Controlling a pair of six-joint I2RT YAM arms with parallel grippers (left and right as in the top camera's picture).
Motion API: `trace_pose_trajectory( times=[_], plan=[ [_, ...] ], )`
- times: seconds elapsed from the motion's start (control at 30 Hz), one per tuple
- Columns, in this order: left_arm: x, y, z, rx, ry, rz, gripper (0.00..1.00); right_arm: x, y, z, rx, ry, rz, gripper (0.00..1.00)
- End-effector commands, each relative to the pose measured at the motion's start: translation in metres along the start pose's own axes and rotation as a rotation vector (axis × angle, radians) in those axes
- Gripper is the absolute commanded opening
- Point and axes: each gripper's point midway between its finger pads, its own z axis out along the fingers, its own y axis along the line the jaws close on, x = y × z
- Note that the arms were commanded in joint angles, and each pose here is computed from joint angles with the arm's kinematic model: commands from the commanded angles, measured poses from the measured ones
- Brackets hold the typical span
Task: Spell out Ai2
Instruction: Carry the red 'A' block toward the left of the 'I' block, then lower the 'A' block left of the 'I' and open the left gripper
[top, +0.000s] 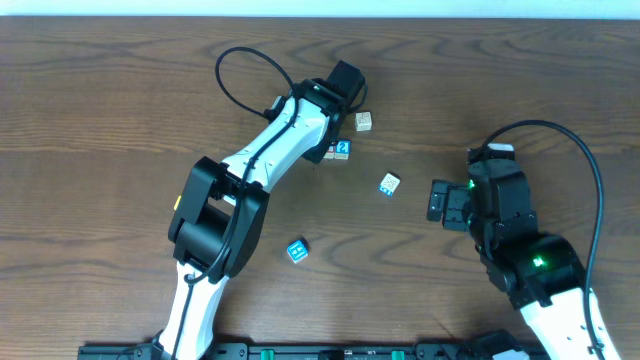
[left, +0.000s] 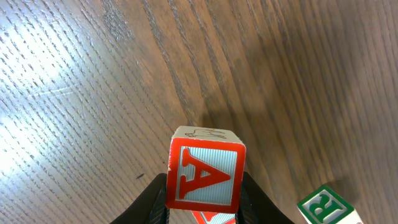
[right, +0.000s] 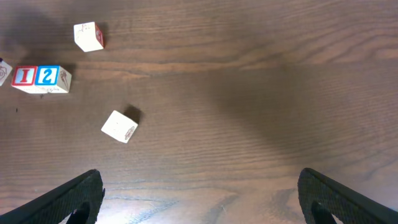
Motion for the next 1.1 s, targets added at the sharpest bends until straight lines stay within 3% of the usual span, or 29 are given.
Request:
trace_pose_trajectory(
  times=[0.0,0.37,0.4,0.47,0.63,0.87,1.07],
  plan=[
    [-0.0064,0.0015,0.0015,-0.012,-0.032,-0.027,0.06,-0.0017,-0.0048,0.0001,0.019,-0.007,-0.003,0.99],
    [-0.0126,0.0072,0.0022,-0.035,-0.055,-0.031,0.06,-0.0017,-0.0048,0.0001,0.019,-0.007,-0.003,0.99],
    [-0.0127,0.0073,0.0022,-0.035,-0.055,-0.031,0.09,-0.0017,-0.0048,0.0001,0.019,-0.007,-0.003,0.99],
    [-0.0127,0.0072,0.0022,-0.035,-0.055,-0.031,0.25,-0.0017,-0.0048,0.0001,0.019,-0.007,-0.003,0.99],
    [-0.0127,0.0072,0.0022,-0.035,-0.055,-0.031,0.27,-0.0017,-0.0048,0.0001,0.019,-0.007,-0.003,0.99],
    [-0.0126,0.0073,0.0022,-0.035,-0.055,-0.03,0.45,-0.0017,-0.0048,0.0001,0.019,-0.007,-0.003,0.99],
    [-0.0127,0.0071,0.0022,-0.034,-0.055,-0.03,0.45,-0.0017,-0.0048,0.0001,0.019,-0.007,-0.003,0.99]
  ],
)
